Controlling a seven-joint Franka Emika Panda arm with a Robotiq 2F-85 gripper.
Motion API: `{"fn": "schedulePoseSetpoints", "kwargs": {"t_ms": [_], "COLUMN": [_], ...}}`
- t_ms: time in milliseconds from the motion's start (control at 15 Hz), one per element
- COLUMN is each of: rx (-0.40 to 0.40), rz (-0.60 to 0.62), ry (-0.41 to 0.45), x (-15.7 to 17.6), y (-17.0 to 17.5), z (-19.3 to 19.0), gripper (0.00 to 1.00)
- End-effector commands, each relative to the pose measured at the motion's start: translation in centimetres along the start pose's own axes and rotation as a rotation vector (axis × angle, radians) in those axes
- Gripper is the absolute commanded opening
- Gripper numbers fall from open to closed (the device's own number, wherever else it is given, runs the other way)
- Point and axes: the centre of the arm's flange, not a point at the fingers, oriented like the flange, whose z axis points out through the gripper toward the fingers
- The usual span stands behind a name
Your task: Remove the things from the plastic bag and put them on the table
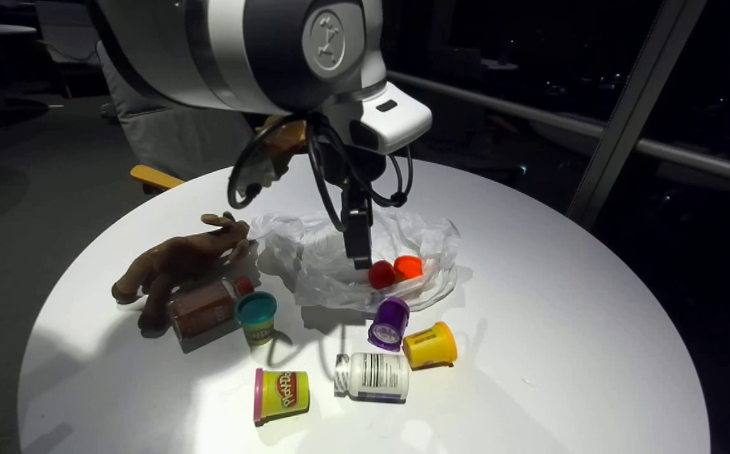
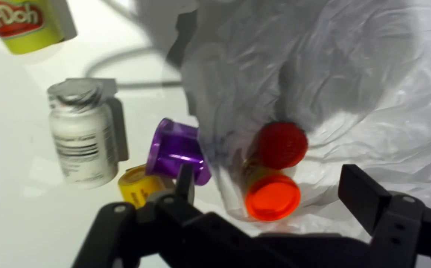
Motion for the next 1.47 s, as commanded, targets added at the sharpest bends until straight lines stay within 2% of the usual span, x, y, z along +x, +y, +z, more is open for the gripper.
{"fn": "schedulePoseSetpoints", "kwargs": {"t_ms": [0,333,933,1000,1067,1133,1400], "rx": [0.038,0.021,-0.056,-0.060,-0.063,-0.066,-0.067], "rz": [0.078,0.171,0.223,0.227,0.232,0.233,0.237], "ry": [-0.074,-0.082,-0.115,-0.117,-0.115,-0.118,-0.125], "x": [1.0,2.3,4.4,4.5,4.7,4.8,5.0], "y": [-3.9,-5.2,-5.3,-5.3,-5.4,-5.4,-5.2], "z": [1.7,4.6,9.4,9.6,9.9,10.1,10.1], "gripper": [1.00,1.00,1.00,0.74,0.74,0.68,0.38]}}
